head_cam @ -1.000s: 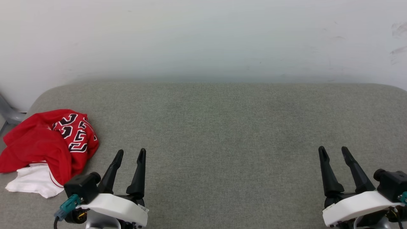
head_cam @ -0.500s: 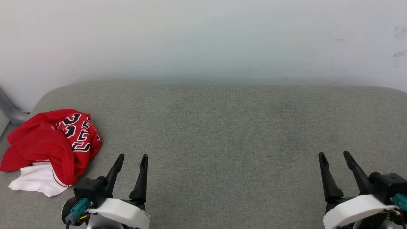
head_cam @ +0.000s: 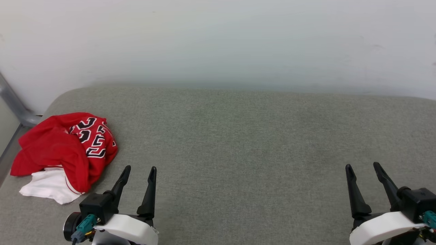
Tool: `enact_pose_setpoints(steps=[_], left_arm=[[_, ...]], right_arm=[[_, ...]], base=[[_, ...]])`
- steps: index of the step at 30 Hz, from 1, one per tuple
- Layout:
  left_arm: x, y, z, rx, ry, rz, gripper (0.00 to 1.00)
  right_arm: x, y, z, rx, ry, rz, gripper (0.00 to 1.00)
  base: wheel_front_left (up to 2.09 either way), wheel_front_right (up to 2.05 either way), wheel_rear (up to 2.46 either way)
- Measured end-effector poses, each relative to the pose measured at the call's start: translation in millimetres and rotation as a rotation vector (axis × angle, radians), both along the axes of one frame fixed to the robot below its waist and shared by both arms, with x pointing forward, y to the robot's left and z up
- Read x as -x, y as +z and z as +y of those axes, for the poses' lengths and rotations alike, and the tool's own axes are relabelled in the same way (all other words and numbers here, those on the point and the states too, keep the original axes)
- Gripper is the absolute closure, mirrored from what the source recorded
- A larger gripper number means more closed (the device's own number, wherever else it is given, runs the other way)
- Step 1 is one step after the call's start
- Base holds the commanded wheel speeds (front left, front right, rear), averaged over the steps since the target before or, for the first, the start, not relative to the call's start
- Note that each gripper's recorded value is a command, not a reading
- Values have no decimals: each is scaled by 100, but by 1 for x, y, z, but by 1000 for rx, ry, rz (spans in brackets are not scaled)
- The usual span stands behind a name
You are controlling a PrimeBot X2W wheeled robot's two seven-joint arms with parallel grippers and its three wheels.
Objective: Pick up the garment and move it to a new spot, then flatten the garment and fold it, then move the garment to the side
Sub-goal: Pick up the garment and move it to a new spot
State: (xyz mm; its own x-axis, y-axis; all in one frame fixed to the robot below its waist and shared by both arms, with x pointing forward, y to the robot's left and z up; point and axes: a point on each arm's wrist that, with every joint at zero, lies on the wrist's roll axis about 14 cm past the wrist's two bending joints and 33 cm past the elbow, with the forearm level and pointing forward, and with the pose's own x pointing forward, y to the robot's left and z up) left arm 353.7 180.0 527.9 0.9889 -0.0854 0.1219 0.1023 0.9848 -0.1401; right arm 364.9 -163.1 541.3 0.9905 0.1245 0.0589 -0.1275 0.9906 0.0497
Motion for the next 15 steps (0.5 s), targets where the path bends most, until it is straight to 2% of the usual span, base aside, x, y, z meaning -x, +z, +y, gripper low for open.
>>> enact_pose_setpoints(steps=[7, 8, 15], left_arm=[[12, 5, 31, 3, 105, -26, 0], [22, 5, 49, 7, 164, -32, 0], [52, 7, 90, 3, 304, -49, 0]], right_arm=[[-8, 6, 27, 12, 80, -20, 0], [-12, 7, 47, 11, 140, -21, 0], [-18, 12, 99, 23, 287, -47, 0]], base=[[0, 0, 0], [0, 0, 0], [0, 0, 0]])
